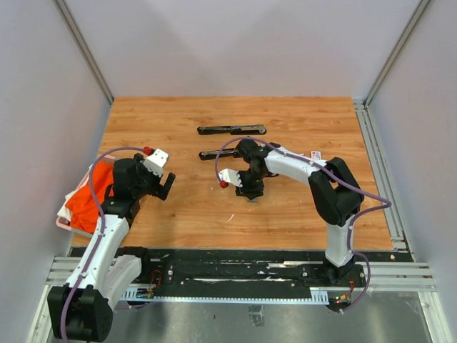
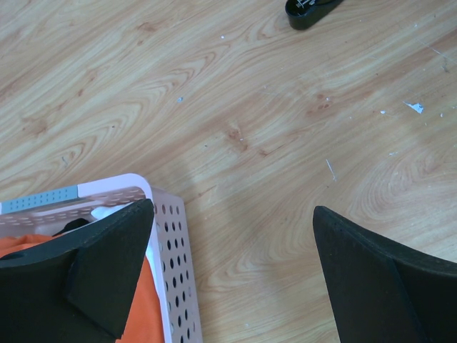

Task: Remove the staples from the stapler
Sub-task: Pick up the staple from the center of the board.

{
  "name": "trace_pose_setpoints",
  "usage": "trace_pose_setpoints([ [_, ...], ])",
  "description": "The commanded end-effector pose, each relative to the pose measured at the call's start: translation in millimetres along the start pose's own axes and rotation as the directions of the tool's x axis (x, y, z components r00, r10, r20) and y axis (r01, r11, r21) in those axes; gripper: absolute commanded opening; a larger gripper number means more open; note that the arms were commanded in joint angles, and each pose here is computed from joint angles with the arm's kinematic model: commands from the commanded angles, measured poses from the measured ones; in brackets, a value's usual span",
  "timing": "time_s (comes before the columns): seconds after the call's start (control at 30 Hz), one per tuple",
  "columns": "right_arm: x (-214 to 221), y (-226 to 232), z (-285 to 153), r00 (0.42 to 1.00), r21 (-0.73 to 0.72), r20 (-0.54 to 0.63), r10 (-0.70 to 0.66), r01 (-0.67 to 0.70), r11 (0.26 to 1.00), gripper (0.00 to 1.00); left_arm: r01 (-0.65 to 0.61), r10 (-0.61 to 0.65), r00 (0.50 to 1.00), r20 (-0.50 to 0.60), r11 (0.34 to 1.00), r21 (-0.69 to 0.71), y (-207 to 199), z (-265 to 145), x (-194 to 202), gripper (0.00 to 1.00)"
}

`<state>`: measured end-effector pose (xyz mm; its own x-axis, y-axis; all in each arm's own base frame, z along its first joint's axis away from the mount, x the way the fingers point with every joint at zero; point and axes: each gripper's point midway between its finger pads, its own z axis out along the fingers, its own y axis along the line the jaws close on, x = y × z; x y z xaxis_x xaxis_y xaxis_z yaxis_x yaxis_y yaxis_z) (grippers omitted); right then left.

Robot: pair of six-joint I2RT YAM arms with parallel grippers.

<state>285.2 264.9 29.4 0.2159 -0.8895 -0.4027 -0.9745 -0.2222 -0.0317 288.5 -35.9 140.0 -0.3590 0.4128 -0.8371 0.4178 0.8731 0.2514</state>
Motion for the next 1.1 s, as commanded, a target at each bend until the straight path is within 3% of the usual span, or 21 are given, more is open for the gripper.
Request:
trace_pose_setpoints([
  [0.0,9.0,4.1,0.6,0.999,-0.03,-0.027,0.035,-0.036,0.999,0.43,-0.009,0.009,1.0,0.026,1.0,-0.01,3.2,-0.3,-5.3,0.98],
  [0.4,16.2,5.5,5.8,0.997,-0.053,-0.065,0.048,-0.052,0.997,0.3,-0.011,0.012,1.0,0.029,1.0,-0.013,3.7,-1.1,-6.0,0.98],
  [0.67,23.5,10.5,13.5,0.993,-0.112,-0.1,0.062,-0.073,0.991,0.01,-0.013,0.013,0.999,0.031,1.0,-0.016,4.2,-1.9,-6.6,0.98],
  [1.07,17.3,-6.0,-15.6,0.996,-0.057,-0.024,0.09,-0.091,0.994,0.0,-0.013,0.013,1.0,0.027,1.0,-0.014,3.7,-1.2,-5.4,0.98],
])
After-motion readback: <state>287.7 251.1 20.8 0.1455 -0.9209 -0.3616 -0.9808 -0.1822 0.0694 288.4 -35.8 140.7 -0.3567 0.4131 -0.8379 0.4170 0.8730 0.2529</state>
